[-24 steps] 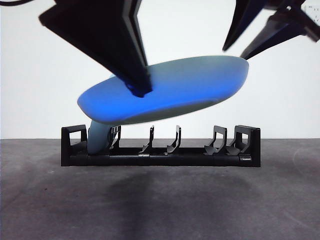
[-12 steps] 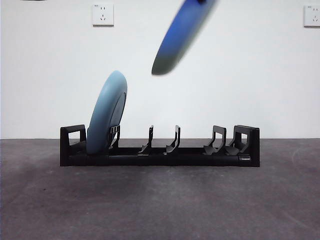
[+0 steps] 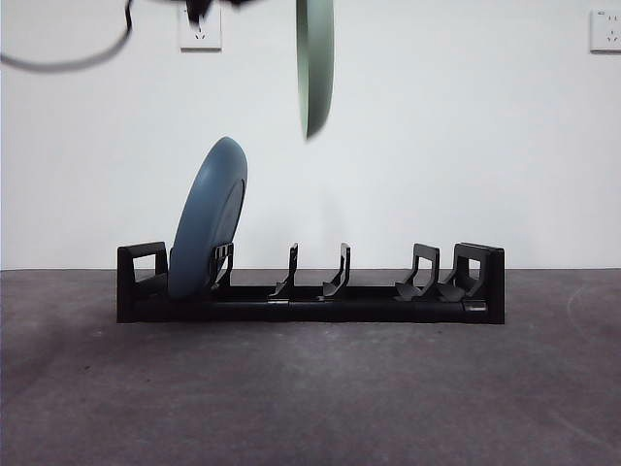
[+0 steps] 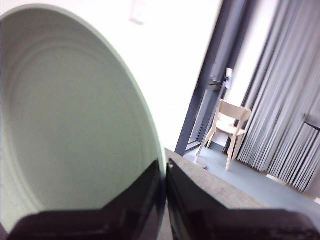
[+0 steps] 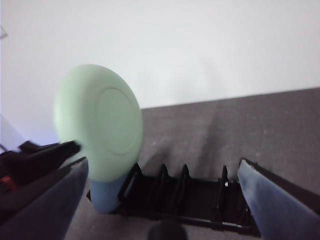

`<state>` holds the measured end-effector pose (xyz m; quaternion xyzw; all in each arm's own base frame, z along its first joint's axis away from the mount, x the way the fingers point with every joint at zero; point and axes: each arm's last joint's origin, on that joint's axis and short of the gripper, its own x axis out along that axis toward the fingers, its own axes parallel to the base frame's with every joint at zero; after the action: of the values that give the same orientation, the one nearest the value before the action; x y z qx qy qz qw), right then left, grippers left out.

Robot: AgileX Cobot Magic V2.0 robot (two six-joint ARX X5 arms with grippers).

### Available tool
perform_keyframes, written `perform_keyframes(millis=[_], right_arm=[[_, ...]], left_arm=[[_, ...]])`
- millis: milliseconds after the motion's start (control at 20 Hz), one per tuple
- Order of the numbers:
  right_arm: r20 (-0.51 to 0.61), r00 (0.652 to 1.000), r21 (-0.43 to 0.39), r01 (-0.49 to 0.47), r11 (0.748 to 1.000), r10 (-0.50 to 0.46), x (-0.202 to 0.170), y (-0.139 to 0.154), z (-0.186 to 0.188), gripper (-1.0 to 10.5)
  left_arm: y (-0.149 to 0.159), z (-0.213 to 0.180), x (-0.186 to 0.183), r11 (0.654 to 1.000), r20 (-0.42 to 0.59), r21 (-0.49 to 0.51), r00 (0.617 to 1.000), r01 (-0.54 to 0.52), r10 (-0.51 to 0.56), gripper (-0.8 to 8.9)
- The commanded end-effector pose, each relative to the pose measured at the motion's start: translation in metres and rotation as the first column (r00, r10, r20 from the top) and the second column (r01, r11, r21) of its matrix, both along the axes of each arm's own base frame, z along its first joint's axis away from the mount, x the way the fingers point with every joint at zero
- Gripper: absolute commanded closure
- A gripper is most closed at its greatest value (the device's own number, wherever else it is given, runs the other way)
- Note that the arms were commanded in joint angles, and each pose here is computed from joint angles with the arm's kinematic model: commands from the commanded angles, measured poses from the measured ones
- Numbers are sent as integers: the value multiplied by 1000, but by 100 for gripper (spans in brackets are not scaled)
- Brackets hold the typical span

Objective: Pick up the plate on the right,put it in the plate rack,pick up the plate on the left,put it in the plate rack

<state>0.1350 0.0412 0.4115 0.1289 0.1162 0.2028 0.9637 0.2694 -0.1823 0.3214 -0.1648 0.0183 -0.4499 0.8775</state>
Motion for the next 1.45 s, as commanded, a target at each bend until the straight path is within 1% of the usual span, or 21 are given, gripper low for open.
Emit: perform_keyframes(millis=[50, 400, 650, 900, 1150, 1450], right_arm=[[-17, 1000, -8, 4, 1000, -4, 4, 1, -3, 447], [-45, 999, -21, 1, 1000, -2, 8, 2, -6, 447], [-46, 999, -33, -1, 999, 0, 9, 2, -7, 447], [-44, 999, -45, -4, 999, 2, 10, 2, -7, 447], [-48, 999, -52, -5, 999, 3, 11, 3, -8, 447], [-58, 998, -55, -6, 998, 3, 15, 4, -10, 447]], left_arm=[[-2, -11, 14, 998, -85, -60, 996, 2, -7, 823], [-13, -29, 42, 1000, -154, -27, 988, 4, -8, 823], [-18, -40, 51, 1000, -196, 2, 981, 2, -1, 823], [-19, -60, 57, 999, -272, 53, 962, 1, 14, 823], [-20, -68, 58, 992, -270, 127, 963, 7, 28, 823], [-19, -74, 57, 984, -292, 177, 956, 19, 34, 823]])
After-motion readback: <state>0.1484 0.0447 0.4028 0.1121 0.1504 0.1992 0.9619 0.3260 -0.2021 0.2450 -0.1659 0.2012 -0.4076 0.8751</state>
